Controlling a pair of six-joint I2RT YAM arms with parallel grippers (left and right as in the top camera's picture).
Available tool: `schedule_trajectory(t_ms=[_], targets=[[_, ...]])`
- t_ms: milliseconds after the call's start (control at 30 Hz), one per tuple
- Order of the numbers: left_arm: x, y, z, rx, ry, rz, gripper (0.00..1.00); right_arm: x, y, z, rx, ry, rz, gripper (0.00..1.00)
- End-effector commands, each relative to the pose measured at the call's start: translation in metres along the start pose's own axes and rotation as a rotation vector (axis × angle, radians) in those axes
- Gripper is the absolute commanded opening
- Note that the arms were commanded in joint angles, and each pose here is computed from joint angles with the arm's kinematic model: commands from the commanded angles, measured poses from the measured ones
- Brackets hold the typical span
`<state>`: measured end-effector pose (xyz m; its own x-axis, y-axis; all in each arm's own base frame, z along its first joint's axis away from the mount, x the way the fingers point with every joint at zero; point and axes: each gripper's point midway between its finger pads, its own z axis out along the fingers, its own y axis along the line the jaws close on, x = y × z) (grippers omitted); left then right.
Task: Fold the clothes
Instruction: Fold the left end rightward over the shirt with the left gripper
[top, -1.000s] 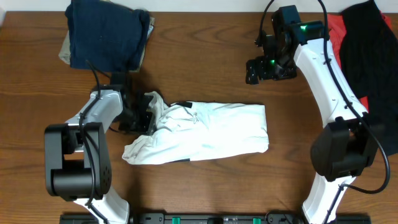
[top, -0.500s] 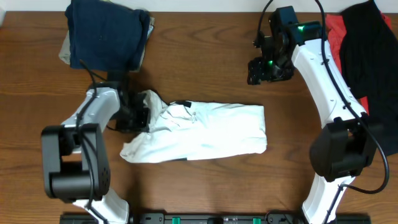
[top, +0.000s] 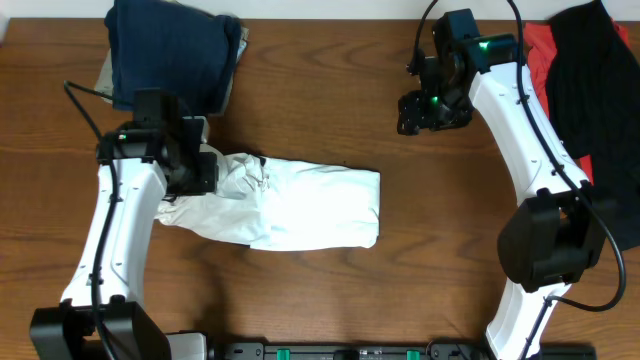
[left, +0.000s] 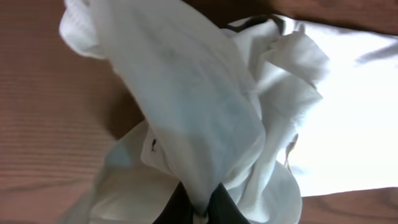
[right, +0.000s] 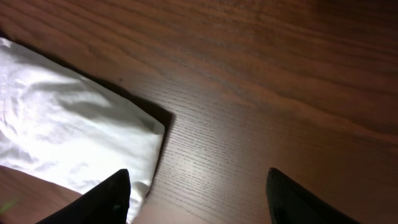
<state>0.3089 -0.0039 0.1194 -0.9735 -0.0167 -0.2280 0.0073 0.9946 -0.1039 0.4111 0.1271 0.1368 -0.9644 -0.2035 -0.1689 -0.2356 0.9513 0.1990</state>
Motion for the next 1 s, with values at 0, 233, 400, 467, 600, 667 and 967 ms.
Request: schedule_trajectory(t_ms=[0,233,400,467,600,667,967], targets=[[-0.006,-0.023,-0.004,0.032,-0.014,0.045,0.06,-0.005,0.004,-0.001,0.001,-0.016,-0.002,0.68],[-0.002,-0.095,-0.002,0.088,-0.029,0.194,0.06,-0.008,-0.015,-0.005,-0.013,-0.030,0.049,0.68],[-0.001,-0.143,-0.015,0.115,-0.066,0.288,0.06,-0.010,-0.030,-0.011,-0.066,-0.045,0.104,0.68],[-0.002,-0.163,-0.023,0.139,-0.091,0.309,0.06,-0.009,-0.038,-0.013,-0.066,-0.049,0.124,0.68],[-0.004,-0.196,-0.038,0.185,-0.145,0.378,0.06,-0.008,-0.049,-0.015,-0.061,-0.049,0.149,0.68],[-0.006,-0.210,-0.046,0.207,-0.175,0.407,0.06,-0.007,-0.052,-0.015,-0.060,-0.050,0.157,0.68],[0.005,-0.256,-0.028,0.280,-0.151,0.492,0.06,-0.008,-0.054,-0.016,-0.059,-0.054,0.156,0.69]])
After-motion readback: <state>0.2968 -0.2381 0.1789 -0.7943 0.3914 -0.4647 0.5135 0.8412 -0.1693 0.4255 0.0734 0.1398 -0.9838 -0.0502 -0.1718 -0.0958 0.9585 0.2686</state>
